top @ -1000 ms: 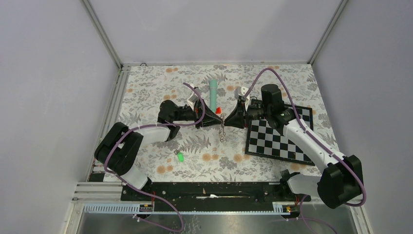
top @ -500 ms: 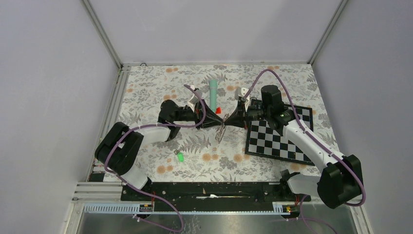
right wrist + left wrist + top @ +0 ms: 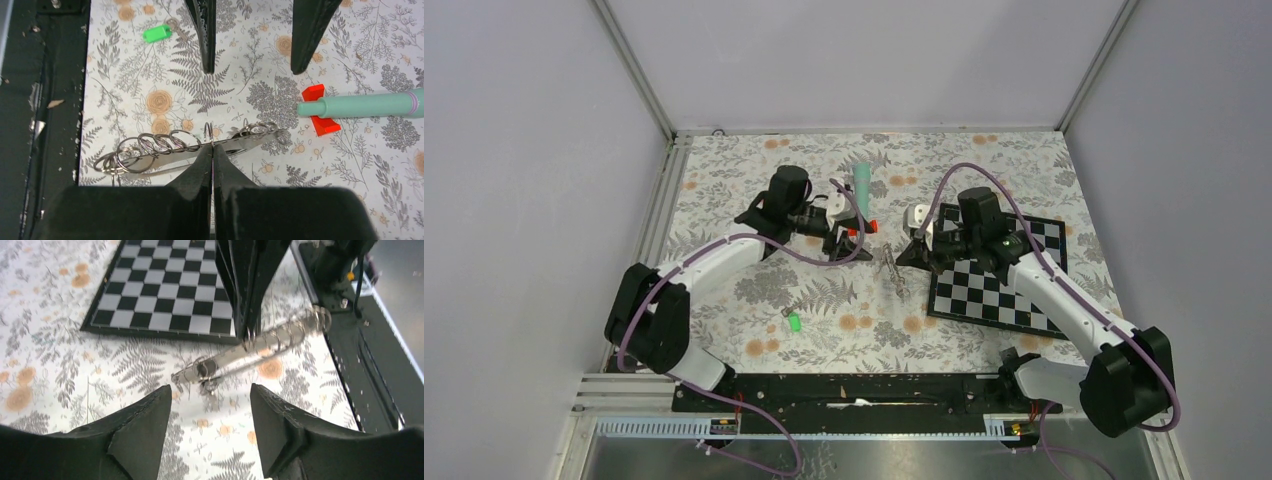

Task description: Put the keys on the keyring

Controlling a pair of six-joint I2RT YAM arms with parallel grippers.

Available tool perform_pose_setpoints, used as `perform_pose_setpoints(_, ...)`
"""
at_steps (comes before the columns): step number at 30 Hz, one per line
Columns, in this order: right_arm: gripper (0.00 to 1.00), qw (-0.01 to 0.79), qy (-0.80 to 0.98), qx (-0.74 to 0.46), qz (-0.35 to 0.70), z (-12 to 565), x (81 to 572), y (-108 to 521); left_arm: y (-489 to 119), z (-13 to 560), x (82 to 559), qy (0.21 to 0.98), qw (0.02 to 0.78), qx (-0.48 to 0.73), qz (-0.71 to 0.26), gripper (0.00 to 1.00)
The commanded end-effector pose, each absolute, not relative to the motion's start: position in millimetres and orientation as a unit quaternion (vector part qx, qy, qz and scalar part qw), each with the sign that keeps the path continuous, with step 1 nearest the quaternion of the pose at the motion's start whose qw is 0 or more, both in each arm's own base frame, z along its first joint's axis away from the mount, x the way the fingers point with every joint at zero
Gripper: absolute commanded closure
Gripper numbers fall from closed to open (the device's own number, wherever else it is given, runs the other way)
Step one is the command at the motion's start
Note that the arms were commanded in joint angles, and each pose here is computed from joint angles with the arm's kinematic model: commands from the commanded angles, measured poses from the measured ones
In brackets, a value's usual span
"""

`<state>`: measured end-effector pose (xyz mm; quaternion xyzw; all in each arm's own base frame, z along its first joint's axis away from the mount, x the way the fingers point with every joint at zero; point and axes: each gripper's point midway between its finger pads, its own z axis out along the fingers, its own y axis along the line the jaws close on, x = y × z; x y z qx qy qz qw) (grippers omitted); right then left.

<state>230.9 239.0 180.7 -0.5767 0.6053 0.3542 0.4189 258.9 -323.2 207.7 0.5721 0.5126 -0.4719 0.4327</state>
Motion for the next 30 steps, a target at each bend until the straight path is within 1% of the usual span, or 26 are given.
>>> perform_pose_setpoints(1, 1.00, 0.436, 0.579, -0.618, 0.303, 178.7, 230.6, 234.9, -300.8, 188.1, 252.6, 0.526, 0.412, 0.625, -0.404, 0.35)
perform_pose_setpoints(5, 1.00, 0.438, 0.583, -0.618, 0.294, 178.8, 231.5, 234.9, -290.7, 177.3, 251.8, 0.545, 0.403, 0.631, -0.377, 0.32)
perform_pose_setpoints(11, 1.00, 0.438, 0.603, -0.600, 0.291, 176.1, 236.4, 234.6, -261.3, 158.9, 259.9, 0.600, 0.384, 0.638, -0.292, 0.29)
perform_pose_setpoints(14, 1.00, 0.434, 0.610, -0.591, 0.302, 176.2, 236.9, 237.1, -248.6, 156.1, 259.9, 0.613, 0.379, 0.641, -0.264, 0.27)
perform_pose_setpoints(16, 1.00, 0.430, 0.613, -0.586, 0.309, 176.3, 236.8, 238.7, -247.3, 162.7, 255.4, 0.599, 0.392, 0.646, -0.265, 0.26)
perform_pose_setpoints(18, 1.00, 0.429, 0.616, -0.578, 0.321, 178.6, 236.9, 241.9, -255.1, 172.8, 248.9, 0.574, 0.407, 0.650, -0.289, 0.26)
perform_pose_setpoints(21, 1.00, 0.419, 0.621, -0.561, 0.353, 183.3, 235.4, 249.8, -274.6, 186.9, 241.0, 0.539, 0.414, 0.645, -0.349, 0.32)
perform_pose_setpoints(24, 1.00, 0.404, 0.633, -0.547, 0.370, 187.7, 237.2, 253.9, -292.1, 195.4, 242.3, 0.518, 0.418, 0.652, -0.363, 0.37)
perform_pose_setpoints(26, 1.00, 0.397, 0.644, -0.546, 0.360, 191.3, 239.4, 251.1, -296.6, 197.1, 246.5, 0.514, 0.421, 0.656, -0.358, 0.39)
perform_pose_setpoints(30, 1.00, 0.389, 0.665, -0.559, 0.306, 195.8, 246.5, 236.4, -296.7, 196.9, 250.3, 0.510, 0.429, 0.660, -0.347, 0.40)
